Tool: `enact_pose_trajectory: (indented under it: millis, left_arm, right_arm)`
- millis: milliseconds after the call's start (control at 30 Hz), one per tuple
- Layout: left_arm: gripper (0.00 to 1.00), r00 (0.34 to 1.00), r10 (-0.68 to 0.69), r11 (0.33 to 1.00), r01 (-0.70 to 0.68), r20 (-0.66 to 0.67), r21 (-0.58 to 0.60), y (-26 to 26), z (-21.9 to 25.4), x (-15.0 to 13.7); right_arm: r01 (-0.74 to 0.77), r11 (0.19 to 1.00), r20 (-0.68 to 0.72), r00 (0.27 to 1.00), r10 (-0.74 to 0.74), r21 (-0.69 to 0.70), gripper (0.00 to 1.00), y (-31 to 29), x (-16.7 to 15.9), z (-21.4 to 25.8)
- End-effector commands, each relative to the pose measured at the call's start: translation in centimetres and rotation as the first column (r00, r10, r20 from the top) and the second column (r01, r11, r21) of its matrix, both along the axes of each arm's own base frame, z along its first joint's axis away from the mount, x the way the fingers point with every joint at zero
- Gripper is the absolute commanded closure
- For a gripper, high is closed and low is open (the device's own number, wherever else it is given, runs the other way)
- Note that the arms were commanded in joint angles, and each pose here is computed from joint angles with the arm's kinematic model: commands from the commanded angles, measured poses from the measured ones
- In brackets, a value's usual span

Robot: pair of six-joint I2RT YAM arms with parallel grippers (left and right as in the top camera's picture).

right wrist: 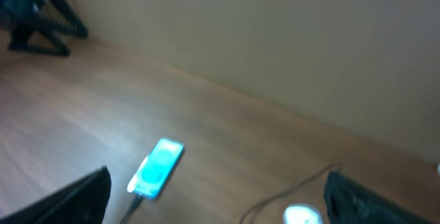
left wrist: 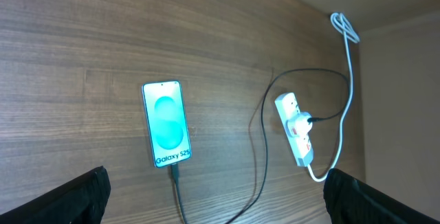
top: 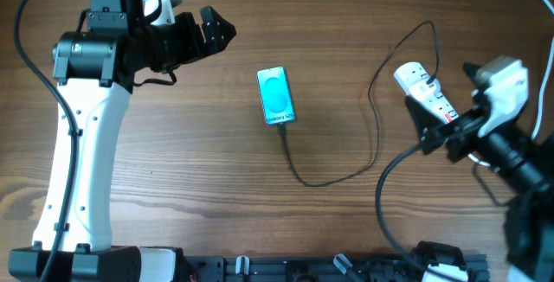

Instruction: Plug charger to phone and switch on socket

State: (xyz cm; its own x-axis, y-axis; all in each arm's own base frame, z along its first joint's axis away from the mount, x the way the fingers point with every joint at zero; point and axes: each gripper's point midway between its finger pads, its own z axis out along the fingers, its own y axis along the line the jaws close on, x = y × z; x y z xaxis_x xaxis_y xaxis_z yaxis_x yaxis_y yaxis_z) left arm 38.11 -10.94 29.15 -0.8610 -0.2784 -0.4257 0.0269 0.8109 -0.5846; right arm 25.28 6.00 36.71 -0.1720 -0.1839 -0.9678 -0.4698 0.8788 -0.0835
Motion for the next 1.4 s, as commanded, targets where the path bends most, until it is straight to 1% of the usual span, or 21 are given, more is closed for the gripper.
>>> enact_pose_trajectory:
  millis: [0,67,133,167,233,267,367,433,467,500,1000,1033,1067,1133,1167,1233,1267,1300,1367]
  left_arm:
    - [0.00,1.000,-0.006,1.000,0.006,0.022,0.005,0.0,0.5,0.0]
    - [0.00,1.000,-0.006,1.000,0.006,0.022,0.005,0.0,0.5,0.0]
    - [0.00,1.000,-0.006,1.000,0.006,0.022,0.005,0.0,0.5,0.0]
    - [0.00,1.000,-0.006,1.000,0.006,0.022,0.005,0.0,0.5,0.0]
    - [0.00,1.000,-0.006,1.000,0.006,0.021,0.005,0.0,0.5,0.0]
    - [0.00,1.000,-0.006,1.000,0.006,0.021,0.005,0.0,0.5,0.0]
    - [0.00,1.000,-0.006,1.000,0.006,0.021,0.005,0.0,0.5,0.0]
    - [0.00,1.000,-0.006,1.000,0.006,0.022,0.005,0.0,0.5,0.0]
    - [0.00,1.000,-0.006,1.000,0.006,0.022,0.005,0.0,0.5,0.0]
    - [0.00,1.000,-0.006,1.000,0.006,0.022,0.005,0.0,0.5,0.0]
    - [0.00,1.000,-0.005,1.000,0.005,0.013,0.006,0.0,0.4,-0.2]
    - [0.00,1.000,0.023,0.999,-0.023,0.016,0.041,0.7,0.1,0.1]
    - [0.00,0.999,0.029,0.998,-0.030,0.014,0.051,0.9,0.0,0.1]
    - [0.00,0.994,0.100,0.982,-0.107,0.050,0.155,2.6,0.0,0.4]
    - [0.00,0.991,0.104,0.972,-0.120,0.090,0.204,3.1,0.5,0.6]
    - [0.00,0.975,0.007,0.952,-0.074,0.221,0.297,2.7,2.2,0.3]
    - [0.00,0.952,-0.057,0.943,-0.048,0.302,0.329,2.3,3.4,-0.1]
    - [0.00,0.924,-0.074,0.941,-0.060,0.375,0.333,2.4,4.5,-0.8]
    - [0.00,0.875,-0.054,0.945,-0.112,0.481,0.309,3.2,5.3,-2.7]
  right_arm:
    - [0.070,0.997,0.085,0.994,-0.074,0.043,0.00,0.1,-0.3,-3.8]
    - [0.047,0.998,0.183,0.982,-0.055,0.051,0.00,0.6,-0.9,-5.9]
    - [0.036,0.996,0.245,0.968,-0.056,0.086,0.00,0.8,-1.6,-8.6]
    - [0.041,0.994,0.250,0.966,-0.066,0.103,0.00,0.7,-1.7,-9.4]
    - [0.109,0.972,0.217,0.964,-0.154,0.206,0.00,-0.4,-1.7,-12.7]
    - [0.124,0.967,0.221,0.960,-0.174,0.225,0.00,-0.6,-1.7,-13.5]
    - [0.093,0.971,0.257,0.955,-0.150,0.220,0.00,0.0,-2.0,-16.0]
    - [0.092,0.971,0.242,0.959,-0.146,0.220,0.00,0.1,-1.8,-17.2]
    - [0.101,0.972,0.204,0.968,-0.145,0.212,0.00,0.1,-1.7,-18.2]
    - [0.110,0.971,0.187,0.971,-0.150,0.210,0.00,0.0,-1.6,-18.6]
    - [0.107,0.972,0.181,0.973,-0.146,0.210,0.00,0.1,-1.6,-18.7]
    - [0.106,0.972,0.180,0.973,-0.146,0.210,0.00,0.1,-1.6,-18.7]
    - [0.106,0.972,0.180,0.973,-0.146,0.210,0.00,0.1,-1.6,-18.7]
    - [0.107,0.972,0.180,0.973,-0.146,0.210,0.00,0.1,-1.6,-18.7]
    - [0.106,0.972,0.180,0.973,-0.146,0.210,0.00,0.1,-1.6,-18.7]
    - [0.106,0.972,0.180,0.973,-0.146,0.210,0.00,0.1,-1.6,-18.7]
    - [0.106,0.972,0.180,0.973,-0.146,0.210,0.00,0.1,-1.6,-18.7]
    - [0.106,0.972,0.180,0.973,-0.145,0.210,0.00,0.1,-1.6,-18.7]
    - [0.106,0.972,0.180,0.973,-0.145,0.210,0.00,0.1,-1.6,-18.7]
